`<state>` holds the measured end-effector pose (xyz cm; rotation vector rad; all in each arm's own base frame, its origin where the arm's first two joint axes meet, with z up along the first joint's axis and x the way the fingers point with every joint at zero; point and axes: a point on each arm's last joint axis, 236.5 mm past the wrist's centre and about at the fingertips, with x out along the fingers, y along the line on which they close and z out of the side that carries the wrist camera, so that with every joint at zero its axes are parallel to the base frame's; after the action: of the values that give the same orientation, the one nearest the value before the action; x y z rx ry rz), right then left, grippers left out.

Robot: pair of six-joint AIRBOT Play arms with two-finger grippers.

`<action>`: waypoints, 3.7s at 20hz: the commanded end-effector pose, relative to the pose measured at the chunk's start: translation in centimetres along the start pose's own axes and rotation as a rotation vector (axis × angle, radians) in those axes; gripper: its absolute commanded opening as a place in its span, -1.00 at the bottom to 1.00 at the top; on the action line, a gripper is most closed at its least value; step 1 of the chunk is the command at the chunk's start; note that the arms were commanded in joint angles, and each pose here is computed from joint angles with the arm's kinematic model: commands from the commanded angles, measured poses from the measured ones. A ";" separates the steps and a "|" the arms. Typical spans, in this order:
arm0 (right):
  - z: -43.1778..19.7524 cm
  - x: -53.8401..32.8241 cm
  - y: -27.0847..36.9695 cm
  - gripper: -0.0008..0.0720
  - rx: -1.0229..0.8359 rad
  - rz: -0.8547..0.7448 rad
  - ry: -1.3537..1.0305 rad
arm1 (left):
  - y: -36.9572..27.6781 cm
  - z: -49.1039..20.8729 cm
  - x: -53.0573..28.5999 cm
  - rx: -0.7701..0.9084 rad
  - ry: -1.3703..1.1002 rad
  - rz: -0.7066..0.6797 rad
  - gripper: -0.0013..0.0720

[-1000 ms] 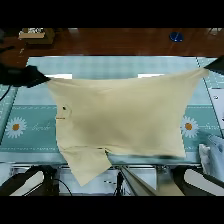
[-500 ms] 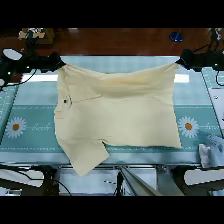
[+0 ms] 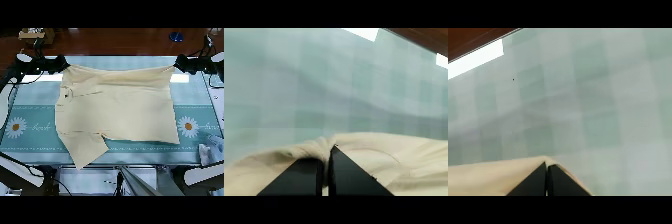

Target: Fold the shirts.

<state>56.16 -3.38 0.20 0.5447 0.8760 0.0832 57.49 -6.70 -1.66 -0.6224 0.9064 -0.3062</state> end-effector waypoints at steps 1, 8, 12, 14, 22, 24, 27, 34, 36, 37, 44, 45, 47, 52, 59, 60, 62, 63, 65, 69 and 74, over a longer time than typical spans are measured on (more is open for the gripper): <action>-2.2 -1.7 0.8 -0.91 -0.058 0.009 0.107 | -2.1 -3.1 -1.7 0.049 0.163 -0.091 -0.90; -6.8 -6.8 -2.7 -0.91 -0.233 -0.183 0.349 | 0.5 -10.5 -9.0 0.105 0.577 0.001 -0.90; -8.2 -7.2 -3.9 -0.91 -0.242 -0.222 0.416 | 2.9 -11.7 -9.8 0.117 0.644 0.086 -0.90; -8.8 -6.7 -3.8 -0.91 -0.222 -0.217 0.437 | 3.3 -12.1 -9.2 0.095 0.657 0.091 -0.90; -10.8 -7.2 -5.3 0.04 -0.234 -0.252 0.551 | 3.8 -13.0 -9.2 0.034 0.728 0.080 -0.01; -11.4 -11.4 -7.3 0.05 -0.228 -0.334 0.631 | 4.0 -12.3 -12.8 -0.021 0.735 0.087 -0.02; -12.7 -15.9 -8.6 0.08 -0.106 -0.339 0.645 | 4.7 -12.5 -17.1 -0.094 0.652 0.120 -0.02; -20.4 -16.6 -8.2 0.35 0.093 -0.147 0.515 | 6.6 -27.5 -19.8 -0.228 0.599 0.160 0.40; -21.4 -16.7 -8.2 0.35 0.104 -0.145 0.518 | 6.6 -30.8 -20.1 -0.258 0.646 0.155 0.77; -21.5 -16.7 -8.0 0.35 0.106 -0.142 0.517 | 6.6 -31.8 -20.0 -0.274 0.668 0.152 0.77; -21.6 -16.8 -7.7 0.35 0.110 -0.131 0.520 | 7.2 -34.7 -18.1 -0.246 0.685 0.185 0.76; -21.6 -16.8 -7.7 0.35 0.110 -0.130 0.521 | 7.0 -34.8 -17.8 -0.227 0.689 0.185 0.76; -21.7 -16.8 -7.7 0.35 0.111 -0.129 0.525 | 6.0 -34.8 -16.7 -0.216 0.684 0.161 0.72; -22.8 -17.6 -7.4 0.35 0.113 -0.123 0.583 | 4.9 -36.5 -14.9 -0.147 0.757 0.110 -0.66; -28.5 -19.9 -10.1 0.39 0.255 -0.160 0.730 | 5.8 -36.4 -16.3 -0.196 0.771 0.090 -0.89; -30.0 -20.1 -10.7 0.39 0.298 -0.153 0.740 | 5.9 -36.4 -16.4 -0.201 0.768 0.086 -0.89; -31.7 -19.9 -12.0 0.39 0.372 -0.159 0.721 | 6.0 -36.2 -16.5 -0.213 0.762 0.085 -0.89; -32.1 -19.7 -12.0 0.39 0.382 -0.150 0.716 | 6.0 -36.2 -16.5 -0.209 0.762 0.082 -0.89; -32.2 -18.8 -11.1 0.39 0.397 -0.102 0.692 | 6.0 -36.2 -16.5 -0.209 0.762 0.082 -0.89; -33.6 -17.2 -9.6 0.39 0.407 -0.074 0.703 | 6.0 -36.2 -16.5 -0.195 0.761 0.072 -0.89; -35.1 -14.7 -7.9 0.38 0.343 -0.105 0.725 | 6.0 -36.1 -16.5 -0.195 0.760 0.072 -0.89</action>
<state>18.19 -0.98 -10.27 0.8298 1.6658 0.0444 18.50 -7.18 -11.52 -0.6549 1.7016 -0.3951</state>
